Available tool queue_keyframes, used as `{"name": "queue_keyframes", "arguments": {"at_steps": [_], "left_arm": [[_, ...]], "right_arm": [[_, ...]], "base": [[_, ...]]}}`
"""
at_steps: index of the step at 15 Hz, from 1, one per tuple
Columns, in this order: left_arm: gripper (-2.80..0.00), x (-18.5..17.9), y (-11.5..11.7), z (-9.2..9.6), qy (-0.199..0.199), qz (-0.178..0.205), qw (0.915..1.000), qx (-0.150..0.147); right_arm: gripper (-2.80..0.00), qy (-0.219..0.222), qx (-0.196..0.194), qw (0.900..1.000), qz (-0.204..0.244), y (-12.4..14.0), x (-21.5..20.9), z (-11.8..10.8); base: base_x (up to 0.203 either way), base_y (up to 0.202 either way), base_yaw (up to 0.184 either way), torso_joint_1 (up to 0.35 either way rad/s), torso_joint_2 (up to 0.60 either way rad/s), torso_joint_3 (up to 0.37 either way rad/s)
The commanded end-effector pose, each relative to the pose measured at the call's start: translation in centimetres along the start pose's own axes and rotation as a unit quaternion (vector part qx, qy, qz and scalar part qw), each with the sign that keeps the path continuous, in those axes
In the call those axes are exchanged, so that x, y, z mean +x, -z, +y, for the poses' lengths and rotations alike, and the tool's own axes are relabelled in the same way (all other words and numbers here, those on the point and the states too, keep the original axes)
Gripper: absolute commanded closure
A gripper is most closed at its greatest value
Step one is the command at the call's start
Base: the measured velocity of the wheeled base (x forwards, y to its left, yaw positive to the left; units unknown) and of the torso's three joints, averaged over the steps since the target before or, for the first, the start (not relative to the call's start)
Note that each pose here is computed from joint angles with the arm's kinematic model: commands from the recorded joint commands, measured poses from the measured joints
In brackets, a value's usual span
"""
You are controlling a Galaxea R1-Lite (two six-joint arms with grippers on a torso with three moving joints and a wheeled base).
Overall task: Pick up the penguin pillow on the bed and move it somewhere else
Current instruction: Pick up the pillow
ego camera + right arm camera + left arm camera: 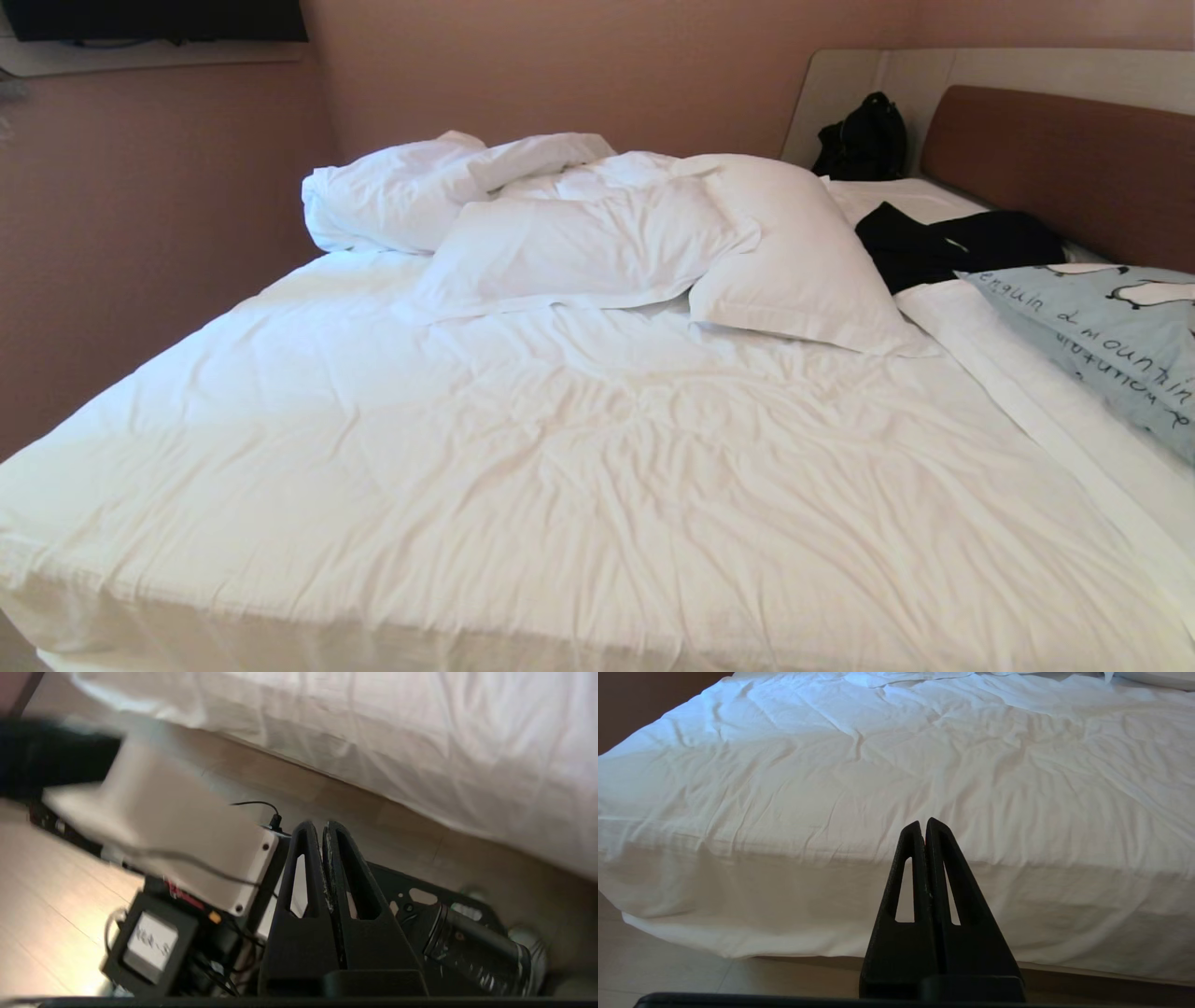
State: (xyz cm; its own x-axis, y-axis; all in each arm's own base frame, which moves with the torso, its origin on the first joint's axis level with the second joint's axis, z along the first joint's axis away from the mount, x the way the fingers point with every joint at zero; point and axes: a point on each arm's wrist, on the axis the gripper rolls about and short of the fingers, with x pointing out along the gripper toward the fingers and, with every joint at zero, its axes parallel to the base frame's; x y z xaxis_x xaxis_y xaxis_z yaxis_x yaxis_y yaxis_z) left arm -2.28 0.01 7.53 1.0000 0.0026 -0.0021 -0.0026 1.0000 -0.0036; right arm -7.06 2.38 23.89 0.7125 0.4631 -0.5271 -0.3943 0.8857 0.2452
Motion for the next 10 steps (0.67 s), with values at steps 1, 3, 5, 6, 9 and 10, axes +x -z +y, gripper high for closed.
{"name": "queue_keyframes", "arguments": {"at_steps": [1, 3, 5, 6, 9, 10], "left_arm": [[0.0, 0.0, 0.0, 0.0, 0.0, 0.0, 1.0, 0.0], [0.0, 0.0, 0.0, 0.0, 0.0, 0.0, 1.0, 0.0], [0.0, 0.0, 0.0, 0.0, 0.0, 0.0, 1.0, 0.0], [0.0, 0.0, 0.0, 0.0, 0.0, 0.0, 1.0, 0.0], [0.0, 0.0, 0.0, 0.0, 0.0, 0.0, 1.0, 0.0], [0.0, 0.0, 0.0, 0.0, 0.0, 0.0, 1.0, 0.0]], "right_arm": [[0.0, -0.022, -0.038, 0.998, -0.034, 2.1, -2.0, 0.7], [0.0, 0.004, -0.045, 0.996, -0.077, 3.1, -2.7, 0.8], [0.0, 0.062, -0.056, 0.986, -0.145, 3.4, -2.2, 0.3], [0.0, 0.088, -0.056, 0.977, -0.185, 3.3, -1.9, -0.1], [0.0, 0.151, -0.009, 0.95, -0.275, 2.4, -1.4, -0.9], [0.0, 0.161, -0.004, 0.939, -0.305, 1.9, -1.6, -0.9]], "base": [[0.0, 0.0, 0.0, 0.0, 0.0, 0.0], [0.0, 0.0, 0.0, 0.0, 0.0, 0.0], [0.0, 0.0, 0.0, 0.0, 0.0, 0.0], [0.0, 0.0, 0.0, 0.0, 0.0, 0.0], [0.0, 0.0, 0.0, 0.0, 0.0, 0.0], [0.0, 0.0, 0.0, 0.0, 0.0, 0.0]]}}
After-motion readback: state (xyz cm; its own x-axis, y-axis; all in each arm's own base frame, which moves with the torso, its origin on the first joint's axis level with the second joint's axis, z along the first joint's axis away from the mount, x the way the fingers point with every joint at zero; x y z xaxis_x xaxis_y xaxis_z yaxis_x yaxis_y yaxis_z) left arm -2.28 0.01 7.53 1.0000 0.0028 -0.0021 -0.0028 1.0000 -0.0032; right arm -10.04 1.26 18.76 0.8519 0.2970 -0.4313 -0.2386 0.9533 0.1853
